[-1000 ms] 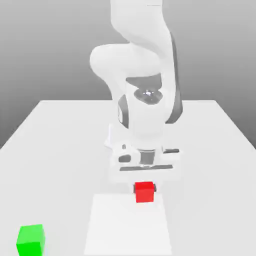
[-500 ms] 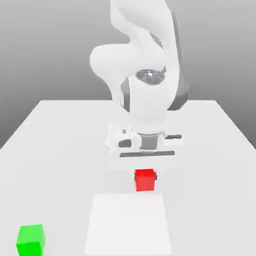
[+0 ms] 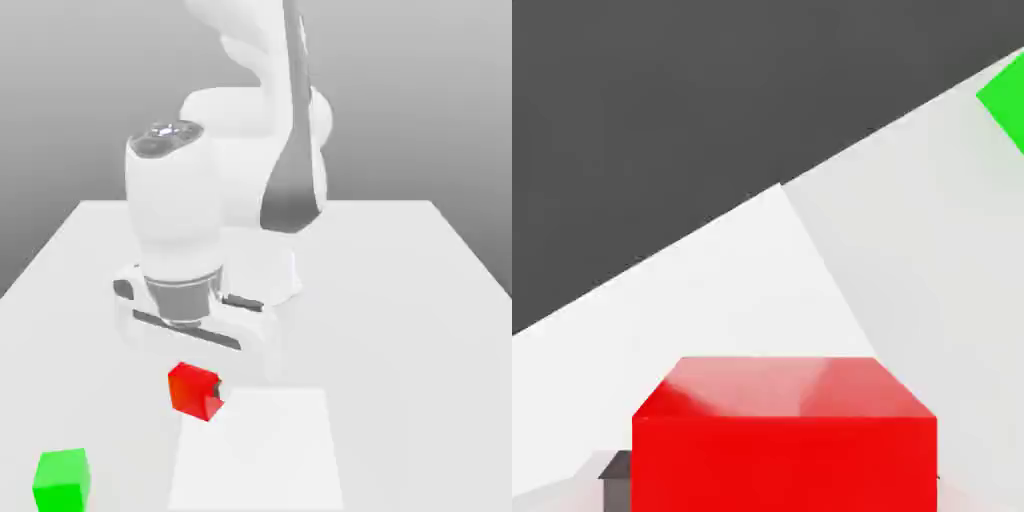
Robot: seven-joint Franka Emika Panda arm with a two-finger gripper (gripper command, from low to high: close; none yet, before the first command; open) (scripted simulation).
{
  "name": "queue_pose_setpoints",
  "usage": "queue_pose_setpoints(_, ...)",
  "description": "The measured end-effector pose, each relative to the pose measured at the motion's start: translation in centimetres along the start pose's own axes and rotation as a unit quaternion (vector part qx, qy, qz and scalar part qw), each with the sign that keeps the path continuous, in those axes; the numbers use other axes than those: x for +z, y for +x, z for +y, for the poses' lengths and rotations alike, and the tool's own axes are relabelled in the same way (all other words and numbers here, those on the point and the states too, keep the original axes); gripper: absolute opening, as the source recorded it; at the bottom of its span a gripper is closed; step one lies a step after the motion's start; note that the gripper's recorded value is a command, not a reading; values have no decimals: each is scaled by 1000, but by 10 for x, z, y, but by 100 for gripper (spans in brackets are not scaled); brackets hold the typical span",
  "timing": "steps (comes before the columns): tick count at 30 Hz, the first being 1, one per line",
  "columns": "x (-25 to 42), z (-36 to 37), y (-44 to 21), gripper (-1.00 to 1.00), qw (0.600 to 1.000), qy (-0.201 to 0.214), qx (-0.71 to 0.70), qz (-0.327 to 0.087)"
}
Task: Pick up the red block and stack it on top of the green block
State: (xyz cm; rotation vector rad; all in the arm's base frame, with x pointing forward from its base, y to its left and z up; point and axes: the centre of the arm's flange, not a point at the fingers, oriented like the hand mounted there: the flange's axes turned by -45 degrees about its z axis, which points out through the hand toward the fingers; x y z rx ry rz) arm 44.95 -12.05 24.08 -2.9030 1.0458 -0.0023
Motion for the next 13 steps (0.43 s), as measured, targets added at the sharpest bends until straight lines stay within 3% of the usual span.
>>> queue_pose_setpoints(5, -6, 56, 74, -100, 990, -20, 136, 11)
queue_pose_setpoints(9, 44, 69, 85, -100, 987, -24, 157, 13)
queue_pose_setpoints(10, 51, 70, 85, 100, 987, -24, 157, 13)
queue_pose_setpoints(13, 51, 70, 85, 100, 987, -24, 157, 13)
